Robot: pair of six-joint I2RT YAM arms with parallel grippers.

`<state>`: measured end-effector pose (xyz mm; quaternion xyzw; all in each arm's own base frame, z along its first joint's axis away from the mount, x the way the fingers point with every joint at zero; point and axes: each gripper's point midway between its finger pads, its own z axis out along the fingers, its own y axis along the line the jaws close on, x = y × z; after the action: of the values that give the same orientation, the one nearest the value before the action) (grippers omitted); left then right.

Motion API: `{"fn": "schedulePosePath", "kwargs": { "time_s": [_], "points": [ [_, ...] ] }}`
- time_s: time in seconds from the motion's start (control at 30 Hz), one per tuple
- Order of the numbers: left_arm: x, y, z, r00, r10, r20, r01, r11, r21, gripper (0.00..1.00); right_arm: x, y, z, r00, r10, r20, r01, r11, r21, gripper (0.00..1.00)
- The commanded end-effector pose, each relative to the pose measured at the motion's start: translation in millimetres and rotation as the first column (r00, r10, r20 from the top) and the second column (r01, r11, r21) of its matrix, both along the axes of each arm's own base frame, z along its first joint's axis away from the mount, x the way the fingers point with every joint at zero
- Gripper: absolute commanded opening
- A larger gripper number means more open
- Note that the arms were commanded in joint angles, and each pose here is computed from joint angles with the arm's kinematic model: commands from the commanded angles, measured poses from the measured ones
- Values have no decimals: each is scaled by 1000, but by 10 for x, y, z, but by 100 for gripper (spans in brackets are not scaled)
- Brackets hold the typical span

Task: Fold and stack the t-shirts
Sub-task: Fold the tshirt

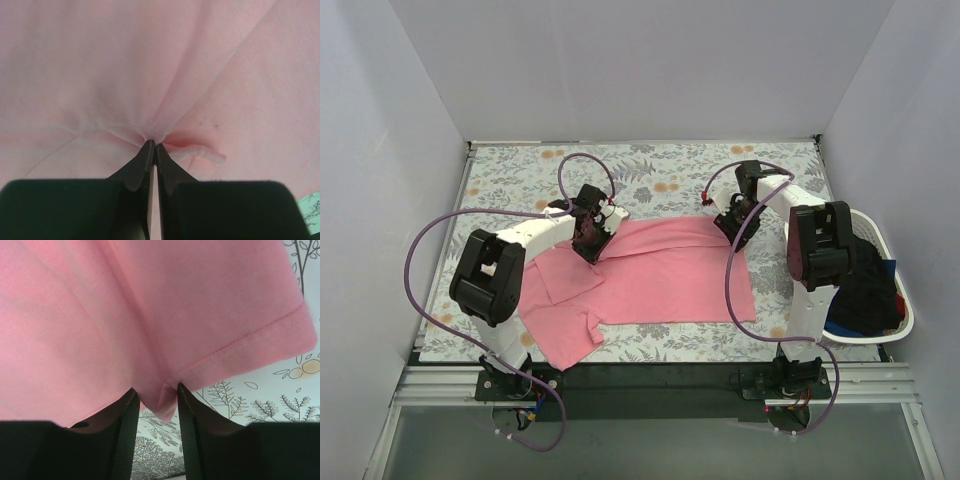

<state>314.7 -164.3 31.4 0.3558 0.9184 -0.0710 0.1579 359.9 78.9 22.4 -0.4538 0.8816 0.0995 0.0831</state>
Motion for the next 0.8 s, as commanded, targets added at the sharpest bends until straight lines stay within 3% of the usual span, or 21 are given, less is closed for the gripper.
{"fn": "schedulePosePath", "kwargs": {
  "time_s": [0.0,0.13,0.23,0.27,0.4,0.57,0.67,0.7,0.73,0.77],
  "points": [
    [79,78,241,997,2,73,-2,1000,0,0,36,-4,148,999,8,42,-8,1000,7,42],
    [102,131,238,997,9,72,-10,1000,7,0,6,-7,185,999,17,50,-17,1000,10,26],
    [108,121,235,997,11,72,-12,1000,2,0,11,-10,223,998,21,62,-22,1000,10,25],
    [113,112,234,997,12,71,-12,1000,-1,0,17,-9,233,998,21,65,-22,1000,10,26],
    [122,85,234,998,14,64,-13,1000,-11,0,63,0,283,997,12,81,-13,1000,13,52],
    [143,63,249,998,12,65,-11,1000,-18,0,107,27,329,996,11,94,-13,1000,26,48],
    [130,51,263,998,5,57,-3,1000,-26,0,105,56,347,996,14,91,-18,999,42,32],
    [98,38,267,999,-5,44,6,999,-34,0,89,71,353,996,23,88,-27,998,50,32],
    [69,15,293,999,-23,37,25,999,-48,11,25,74,353,998,31,62,-35,998,54,37],
    [30,5,326,999,-29,20,30,997,-70,19,28,112,403,997,53,63,-57,995,76,50]
  ]
}}
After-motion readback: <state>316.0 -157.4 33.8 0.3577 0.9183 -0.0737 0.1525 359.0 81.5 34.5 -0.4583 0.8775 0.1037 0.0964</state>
